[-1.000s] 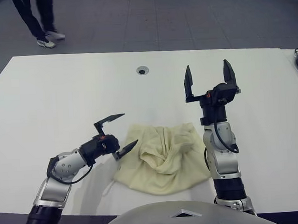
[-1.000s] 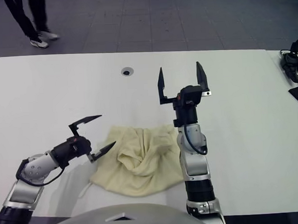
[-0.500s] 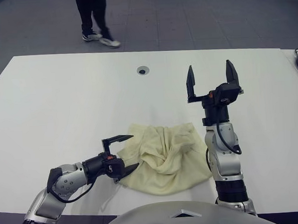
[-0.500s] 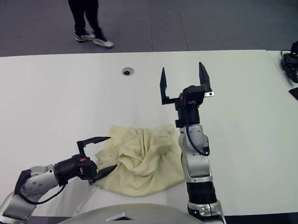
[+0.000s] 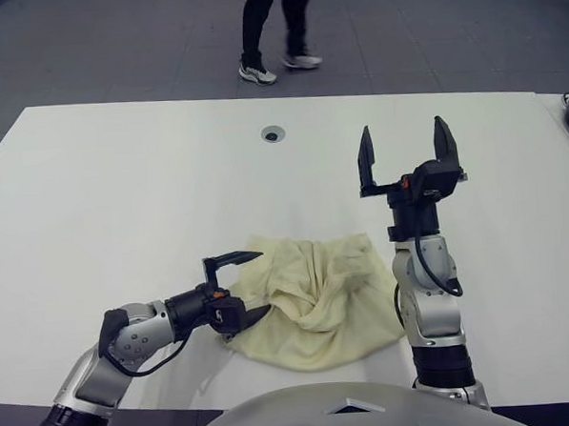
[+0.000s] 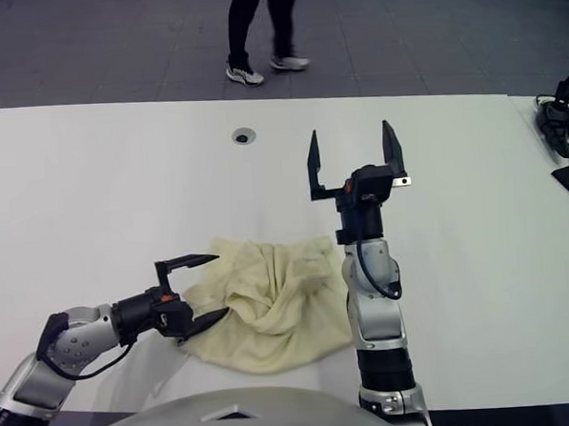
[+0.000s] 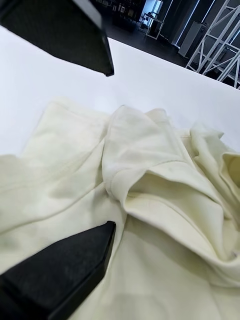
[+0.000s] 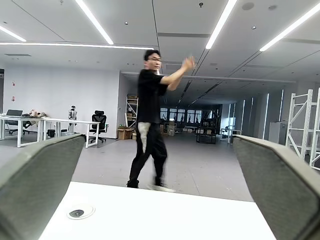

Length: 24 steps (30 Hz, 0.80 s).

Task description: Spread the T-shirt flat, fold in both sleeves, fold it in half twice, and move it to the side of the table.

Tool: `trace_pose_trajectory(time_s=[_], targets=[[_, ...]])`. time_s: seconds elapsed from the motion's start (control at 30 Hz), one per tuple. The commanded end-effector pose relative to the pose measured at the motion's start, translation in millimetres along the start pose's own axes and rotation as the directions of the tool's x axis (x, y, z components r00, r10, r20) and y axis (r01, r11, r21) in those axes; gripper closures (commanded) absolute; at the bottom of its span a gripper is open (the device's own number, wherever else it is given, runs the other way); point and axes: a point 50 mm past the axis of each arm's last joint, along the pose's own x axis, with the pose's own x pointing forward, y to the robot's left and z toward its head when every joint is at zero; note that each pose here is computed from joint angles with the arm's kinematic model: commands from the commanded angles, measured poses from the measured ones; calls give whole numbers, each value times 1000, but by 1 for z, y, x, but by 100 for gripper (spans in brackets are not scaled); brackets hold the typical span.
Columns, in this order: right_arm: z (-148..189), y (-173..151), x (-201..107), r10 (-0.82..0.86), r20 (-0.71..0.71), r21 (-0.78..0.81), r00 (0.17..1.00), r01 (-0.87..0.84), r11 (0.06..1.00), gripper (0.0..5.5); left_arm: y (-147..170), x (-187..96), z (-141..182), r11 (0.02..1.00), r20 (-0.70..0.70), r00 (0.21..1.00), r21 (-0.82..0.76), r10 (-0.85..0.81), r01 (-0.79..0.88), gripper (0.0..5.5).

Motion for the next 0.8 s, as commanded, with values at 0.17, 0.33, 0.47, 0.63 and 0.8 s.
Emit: trace_pose_trajectory(time_s=[0.17, 0.33, 0.47, 0.63, 0.8], targets=[[1, 1, -1, 1, -5, -4, 1000, -1, 1000, 13, 0, 2, 1, 1000, 13, 1000, 5, -7, 7, 10], [2, 0, -2, -2, -3, -9, 1000, 2, 1000, 10, -1, 6, 1, 1000, 23, 1000, -8, -2, 2, 58], [2, 0, -1, 1, -3, -14, 1000, -1, 1000, 10, -2, 9, 3, 1000, 35, 999, -26, 7, -6, 127], [2, 1, -1, 3, 0, -18, 1000, -3, 1000, 10, 1, 9, 1, 1000, 23, 1000, -19, 18, -18, 214], [3, 2, -1, 2, 1, -19, 1000, -2, 1000, 10, -2, 9, 1, 1000, 23, 1000, -25, 9, -9, 310]])
